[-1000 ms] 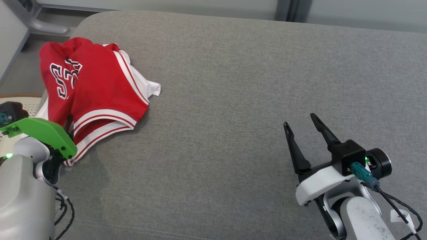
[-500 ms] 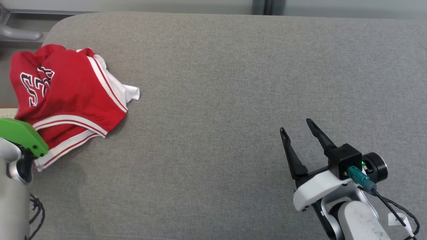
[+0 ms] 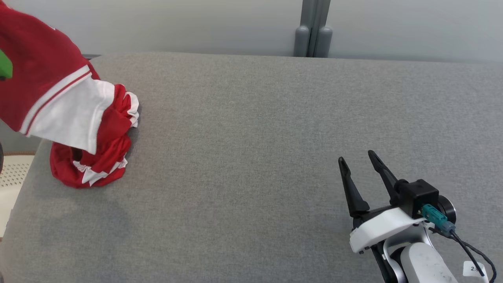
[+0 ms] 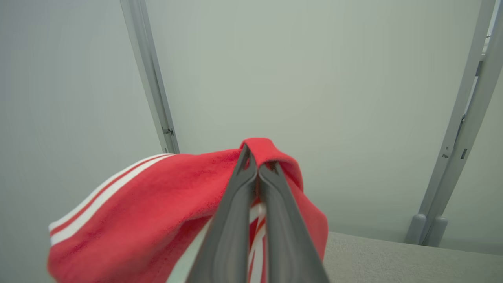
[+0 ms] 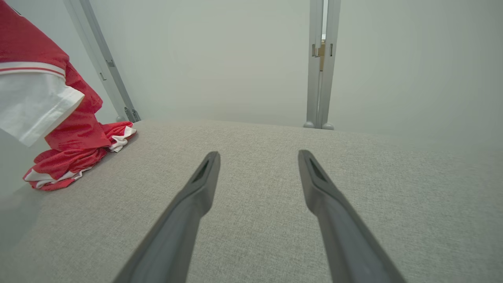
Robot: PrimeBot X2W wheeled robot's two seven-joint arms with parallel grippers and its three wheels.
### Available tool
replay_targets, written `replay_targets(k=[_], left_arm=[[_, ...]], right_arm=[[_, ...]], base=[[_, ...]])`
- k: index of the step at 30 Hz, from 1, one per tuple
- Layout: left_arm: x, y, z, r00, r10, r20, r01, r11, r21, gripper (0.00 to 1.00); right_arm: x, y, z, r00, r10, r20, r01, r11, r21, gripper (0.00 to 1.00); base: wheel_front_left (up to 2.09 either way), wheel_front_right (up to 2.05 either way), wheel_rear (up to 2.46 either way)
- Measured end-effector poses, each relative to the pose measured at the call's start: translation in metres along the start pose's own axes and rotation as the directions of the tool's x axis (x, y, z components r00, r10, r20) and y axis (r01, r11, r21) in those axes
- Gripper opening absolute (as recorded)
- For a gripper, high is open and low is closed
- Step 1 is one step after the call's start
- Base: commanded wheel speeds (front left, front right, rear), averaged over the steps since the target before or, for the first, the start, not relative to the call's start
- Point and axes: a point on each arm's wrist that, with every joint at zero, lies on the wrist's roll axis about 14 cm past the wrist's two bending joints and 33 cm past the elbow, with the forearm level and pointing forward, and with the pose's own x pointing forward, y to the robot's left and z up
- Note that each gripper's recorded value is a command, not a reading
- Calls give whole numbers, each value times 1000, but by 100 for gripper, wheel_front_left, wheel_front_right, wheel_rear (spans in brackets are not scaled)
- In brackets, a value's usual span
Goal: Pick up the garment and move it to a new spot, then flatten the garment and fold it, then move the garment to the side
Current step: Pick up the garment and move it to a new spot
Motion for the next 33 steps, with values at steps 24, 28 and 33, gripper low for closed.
replay_targets(k=[24, 28, 33], left_arm=[[-31, -339, 137, 658, -639, 397, 729, 673, -126, 0], [-46, -389, 125, 577, -708, 406, 810, 558, -179, 0], [-48, -428, 59, 556, -773, 304, 829, 491, -267, 0]], right_arm=[[-78, -88, 31, 943, -319, 99, 322, 947, -14, 100], [-91, -104, 28, 923, -373, 96, 376, 927, -10, 100], [-104, -121, 22, 898, -432, 81, 435, 901, -10, 100]], base=[[0, 0, 0], [0, 0, 0], [0, 0, 0]])
